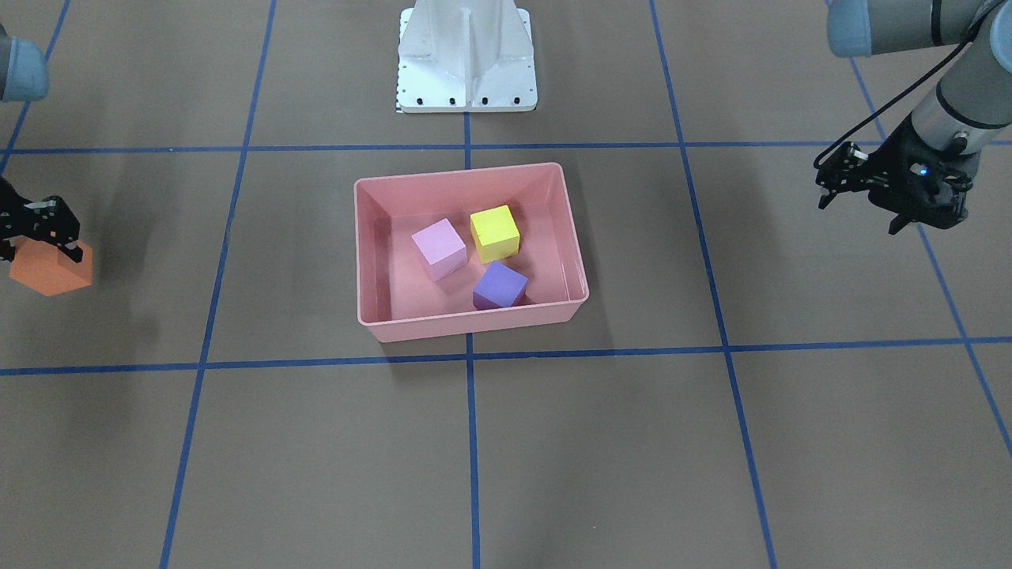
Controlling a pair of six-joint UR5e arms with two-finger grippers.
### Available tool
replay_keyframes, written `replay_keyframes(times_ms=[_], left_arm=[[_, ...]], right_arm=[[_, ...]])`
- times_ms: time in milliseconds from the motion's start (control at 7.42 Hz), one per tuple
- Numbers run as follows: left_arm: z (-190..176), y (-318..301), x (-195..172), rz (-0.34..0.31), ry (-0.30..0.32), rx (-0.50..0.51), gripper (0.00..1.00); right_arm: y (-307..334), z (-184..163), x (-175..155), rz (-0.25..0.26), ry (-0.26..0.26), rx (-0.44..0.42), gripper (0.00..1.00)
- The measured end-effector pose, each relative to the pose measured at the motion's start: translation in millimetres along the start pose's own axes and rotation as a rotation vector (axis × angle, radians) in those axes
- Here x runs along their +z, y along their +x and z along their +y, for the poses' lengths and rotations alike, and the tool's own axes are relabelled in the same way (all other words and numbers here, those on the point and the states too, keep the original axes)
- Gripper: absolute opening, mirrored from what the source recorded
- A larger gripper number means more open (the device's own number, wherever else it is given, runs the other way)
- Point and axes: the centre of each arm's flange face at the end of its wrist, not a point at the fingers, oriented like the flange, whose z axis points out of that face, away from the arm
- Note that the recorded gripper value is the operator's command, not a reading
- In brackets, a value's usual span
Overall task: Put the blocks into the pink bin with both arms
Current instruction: 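Grasp the orange cube with the right gripper and lift it, then carry the orange cube into the pink bin and release it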
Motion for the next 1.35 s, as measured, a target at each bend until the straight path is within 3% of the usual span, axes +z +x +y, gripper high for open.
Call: replay_keyframes(times_ms=[270, 539, 674, 809, 1348], left_arm=[[0, 1, -1, 0.003, 0.005, -0.119, 1.0], [0, 2, -2, 0.003, 0.007, -0.155, 1.0], [0, 2, -2, 0.003, 0.008, -0.159, 1.0], [0, 1, -2, 0.003, 0.007, -0.161, 1.0], [0, 0, 1, 0.003, 0.0, -0.166, 1.0]], right_arm=[[-96, -32, -5, -0.058, -0.004, 0.112, 0.0], [-211, -51, -8, -0.06, -0.028, 0.208, 0.0], [-267, -48, -2, -0.04, -0.028, 0.235, 0.22], [-314, -38, 8, -0.02, -0.02, 0.256, 0.99], [-368, -17, 30, 0.011, 0.005, 0.259, 1.0]])
